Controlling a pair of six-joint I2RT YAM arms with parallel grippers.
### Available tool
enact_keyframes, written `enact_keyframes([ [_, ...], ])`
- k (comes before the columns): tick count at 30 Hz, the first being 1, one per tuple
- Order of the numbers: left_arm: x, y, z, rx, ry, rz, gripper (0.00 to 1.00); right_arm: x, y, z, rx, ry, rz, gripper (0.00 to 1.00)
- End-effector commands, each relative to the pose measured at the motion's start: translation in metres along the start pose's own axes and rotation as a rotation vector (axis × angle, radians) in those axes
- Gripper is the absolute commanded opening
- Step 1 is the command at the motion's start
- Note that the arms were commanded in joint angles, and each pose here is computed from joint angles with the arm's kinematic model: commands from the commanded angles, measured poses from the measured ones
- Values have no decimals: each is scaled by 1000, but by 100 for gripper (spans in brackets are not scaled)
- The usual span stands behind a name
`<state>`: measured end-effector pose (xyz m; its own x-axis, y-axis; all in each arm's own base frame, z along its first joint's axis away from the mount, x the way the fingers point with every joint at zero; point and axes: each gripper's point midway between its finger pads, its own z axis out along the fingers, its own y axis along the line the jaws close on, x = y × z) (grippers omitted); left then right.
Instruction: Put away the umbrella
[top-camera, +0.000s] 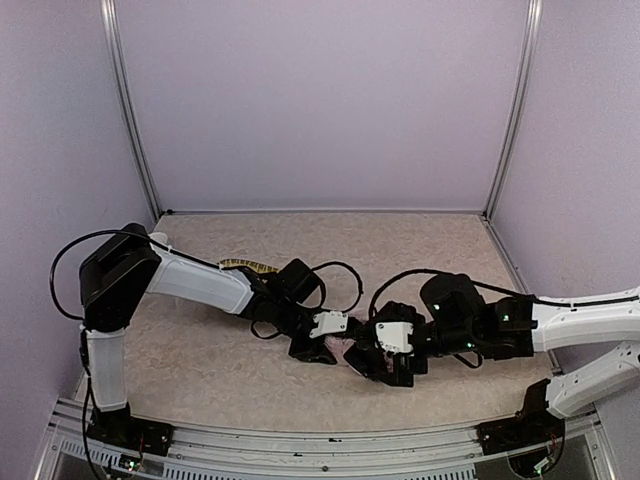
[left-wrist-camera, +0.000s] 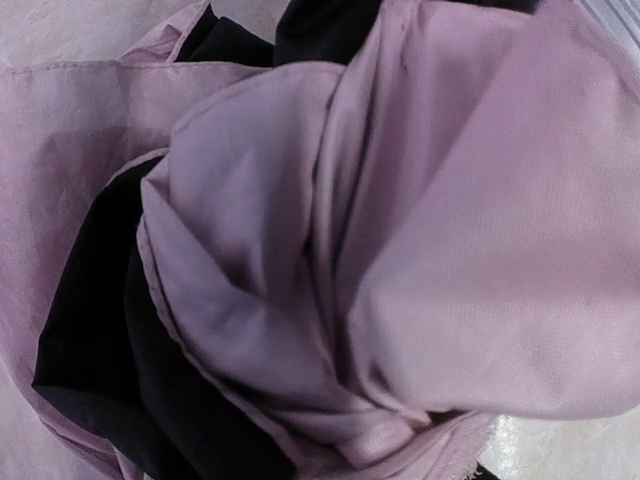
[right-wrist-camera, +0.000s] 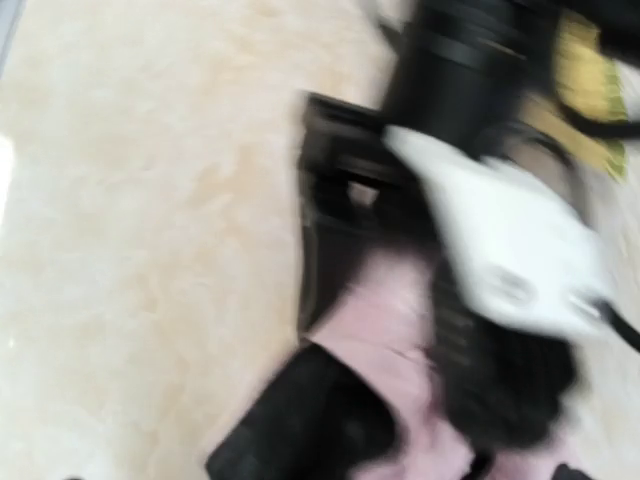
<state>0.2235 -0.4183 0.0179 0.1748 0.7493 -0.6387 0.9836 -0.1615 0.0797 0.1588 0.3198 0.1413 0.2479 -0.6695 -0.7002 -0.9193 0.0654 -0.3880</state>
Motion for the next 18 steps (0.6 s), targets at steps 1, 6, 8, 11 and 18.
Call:
enact_keyframes([
  [1,69,-56,16,263,223,-236,0,-5,2,17,105,53,-194,100],
  [6,70,-57,17,317,247,-310,0,24,22,48,75,247,-325,97],
  [8,69,-60,17,344,251,-324,0,43,20,56,95,331,-349,94],
  [11,70,-65,17,380,259,-340,0,57,13,63,134,386,-368,88],
  [18,73,-74,16,434,277,-348,0,74,-18,69,243,471,-332,88],
])
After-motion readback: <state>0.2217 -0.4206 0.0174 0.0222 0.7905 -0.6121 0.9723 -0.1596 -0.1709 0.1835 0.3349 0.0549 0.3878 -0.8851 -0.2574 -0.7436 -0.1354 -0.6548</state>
